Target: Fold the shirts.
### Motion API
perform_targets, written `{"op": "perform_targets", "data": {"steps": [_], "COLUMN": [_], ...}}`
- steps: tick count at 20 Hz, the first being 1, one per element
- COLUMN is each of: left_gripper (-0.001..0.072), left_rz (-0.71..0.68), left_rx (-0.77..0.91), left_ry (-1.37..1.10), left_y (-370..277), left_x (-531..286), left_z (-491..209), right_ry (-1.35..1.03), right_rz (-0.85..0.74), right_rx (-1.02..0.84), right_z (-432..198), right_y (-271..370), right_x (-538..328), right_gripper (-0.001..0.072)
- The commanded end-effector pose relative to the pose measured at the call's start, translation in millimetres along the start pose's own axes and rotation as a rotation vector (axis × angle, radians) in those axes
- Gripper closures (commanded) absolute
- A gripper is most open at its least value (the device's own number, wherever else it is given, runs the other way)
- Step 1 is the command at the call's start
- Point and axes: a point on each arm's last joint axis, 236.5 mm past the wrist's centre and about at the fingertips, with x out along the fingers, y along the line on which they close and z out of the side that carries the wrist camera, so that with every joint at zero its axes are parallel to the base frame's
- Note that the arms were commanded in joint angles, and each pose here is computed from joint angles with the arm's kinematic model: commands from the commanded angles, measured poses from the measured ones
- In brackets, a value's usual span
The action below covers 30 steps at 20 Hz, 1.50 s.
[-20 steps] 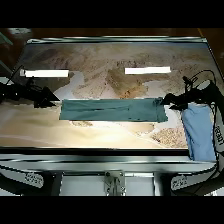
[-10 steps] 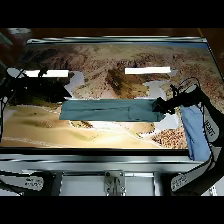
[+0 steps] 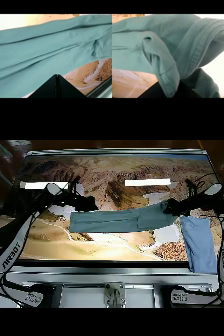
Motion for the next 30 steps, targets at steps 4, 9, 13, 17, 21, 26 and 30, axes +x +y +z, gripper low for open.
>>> {"op": "perform_targets", "data": {"steps": [4,9,13,17,21,26,30], "left_gripper": [0.0664,0.0665,0.0666,0.0667,0.0668,0.0671,0.067], "left_rz": [-0.107,-0.239,-0.354,-0.45,-0.487,-0.21,0.134], "left_rx": [-0.013,-0.031,-0.131,-0.151,-0.086,0.091,0.194], "left_ry": [0.086,0.051,0.149,0.36,0.405,0.149,-0.084], "left_y": [-71.8,-126.9,-151.0,-173.4,-169.9,-103.1,-25.4], "left_x": [113.0,148.6,175.0,192.2,178.2,95.3,-63.1], "left_z": [-67.7,-68.5,-82.2,-129.3,-131.6,-19.9,64.8], "right_ry": [-0.035,-0.012,-0.019,-0.037,-0.108,-0.151,-0.082], "right_rz": [-0.095,-0.094,-0.089,0.015,0.075,0.136,0.187], "right_rx": [-0.064,-0.053,-0.049,-0.049,-0.06,-0.173,-0.254], "right_z": [-22.5,-47.9,-60.5,-60.8,-44.3,-25.6,-25.3], "right_y": [26.2,45.1,55.4,82.2,103.7,162.0,214.1], "right_x": [-93.9,-124.8,-138.8,-141.7,-139.8,-102.7,-28.0], "right_gripper": [0.065,0.065,0.065,0.065,0.065,0.065,0.065]}}
